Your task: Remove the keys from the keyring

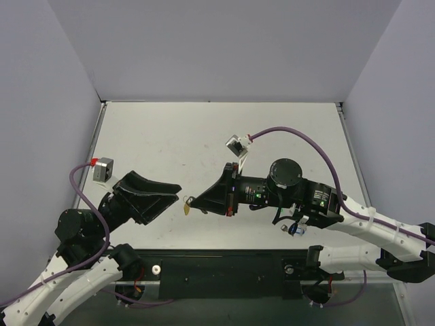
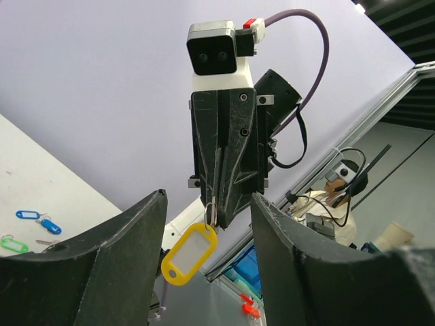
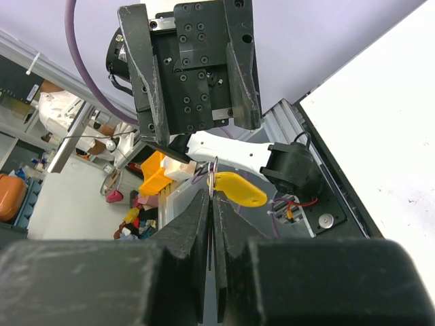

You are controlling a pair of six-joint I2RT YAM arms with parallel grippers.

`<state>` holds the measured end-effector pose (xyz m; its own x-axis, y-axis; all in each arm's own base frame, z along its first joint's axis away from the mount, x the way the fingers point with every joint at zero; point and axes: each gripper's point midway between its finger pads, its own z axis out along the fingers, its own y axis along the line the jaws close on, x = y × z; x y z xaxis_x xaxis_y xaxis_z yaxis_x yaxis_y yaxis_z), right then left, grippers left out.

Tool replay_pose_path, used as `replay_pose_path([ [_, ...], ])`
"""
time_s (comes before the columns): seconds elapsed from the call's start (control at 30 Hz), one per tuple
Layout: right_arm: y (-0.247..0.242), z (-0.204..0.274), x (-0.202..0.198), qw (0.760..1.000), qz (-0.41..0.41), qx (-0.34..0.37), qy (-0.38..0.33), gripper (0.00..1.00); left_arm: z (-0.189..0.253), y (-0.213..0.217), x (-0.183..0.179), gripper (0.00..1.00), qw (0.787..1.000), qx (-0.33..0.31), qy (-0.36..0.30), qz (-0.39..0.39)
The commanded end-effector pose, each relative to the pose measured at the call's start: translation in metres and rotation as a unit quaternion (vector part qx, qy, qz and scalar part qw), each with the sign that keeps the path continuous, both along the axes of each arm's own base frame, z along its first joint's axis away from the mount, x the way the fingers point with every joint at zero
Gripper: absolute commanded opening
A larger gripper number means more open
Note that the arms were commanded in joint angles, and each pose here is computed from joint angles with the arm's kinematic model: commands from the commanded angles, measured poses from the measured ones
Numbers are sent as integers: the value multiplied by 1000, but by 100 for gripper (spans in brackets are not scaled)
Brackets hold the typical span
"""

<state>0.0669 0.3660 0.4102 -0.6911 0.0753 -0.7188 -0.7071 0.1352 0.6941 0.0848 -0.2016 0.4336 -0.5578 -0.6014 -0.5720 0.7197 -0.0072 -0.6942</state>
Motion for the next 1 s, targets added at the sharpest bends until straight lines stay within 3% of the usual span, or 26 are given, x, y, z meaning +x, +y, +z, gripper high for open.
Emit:
replay_pose_path([
  [0.0,-5,29,-1,998,-7,58,-15,0,23,9,-8,61,998,-60,-17,-10],
  [0.97,4,32,2,998,-9,64,-16,0,11,-3,-4,47,998,-47,-9,-27],
])
